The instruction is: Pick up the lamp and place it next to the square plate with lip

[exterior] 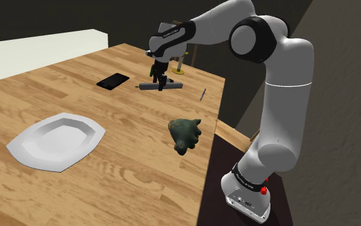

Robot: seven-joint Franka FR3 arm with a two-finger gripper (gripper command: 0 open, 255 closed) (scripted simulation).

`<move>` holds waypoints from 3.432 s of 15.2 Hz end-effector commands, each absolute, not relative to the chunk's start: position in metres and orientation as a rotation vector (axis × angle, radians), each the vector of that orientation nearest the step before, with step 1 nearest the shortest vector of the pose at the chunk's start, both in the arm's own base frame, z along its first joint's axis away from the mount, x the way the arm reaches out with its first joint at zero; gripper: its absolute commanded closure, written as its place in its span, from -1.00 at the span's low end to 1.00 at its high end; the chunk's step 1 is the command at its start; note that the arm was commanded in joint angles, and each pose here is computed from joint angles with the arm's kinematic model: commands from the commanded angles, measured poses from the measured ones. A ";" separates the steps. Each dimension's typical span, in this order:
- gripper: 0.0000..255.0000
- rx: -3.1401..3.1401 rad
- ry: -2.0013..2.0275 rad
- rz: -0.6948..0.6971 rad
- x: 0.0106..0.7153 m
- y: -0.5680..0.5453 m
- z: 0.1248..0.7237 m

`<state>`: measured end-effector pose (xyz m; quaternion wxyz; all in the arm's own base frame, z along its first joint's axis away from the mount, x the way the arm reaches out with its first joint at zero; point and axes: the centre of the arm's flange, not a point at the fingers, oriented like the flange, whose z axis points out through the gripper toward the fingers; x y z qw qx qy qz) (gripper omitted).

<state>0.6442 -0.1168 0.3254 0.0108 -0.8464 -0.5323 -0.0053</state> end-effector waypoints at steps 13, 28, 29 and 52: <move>1.00 -2.641 -1.661 -0.017 0.644 -0.117 0.331; 1.00 -2.641 -1.661 -0.017 0.644 -0.117 0.410; 1.00 -2.641 -1.661 -0.017 0.644 -0.117 0.415; 1.00 -2.641 -1.661 -0.017 0.670 0.115 0.410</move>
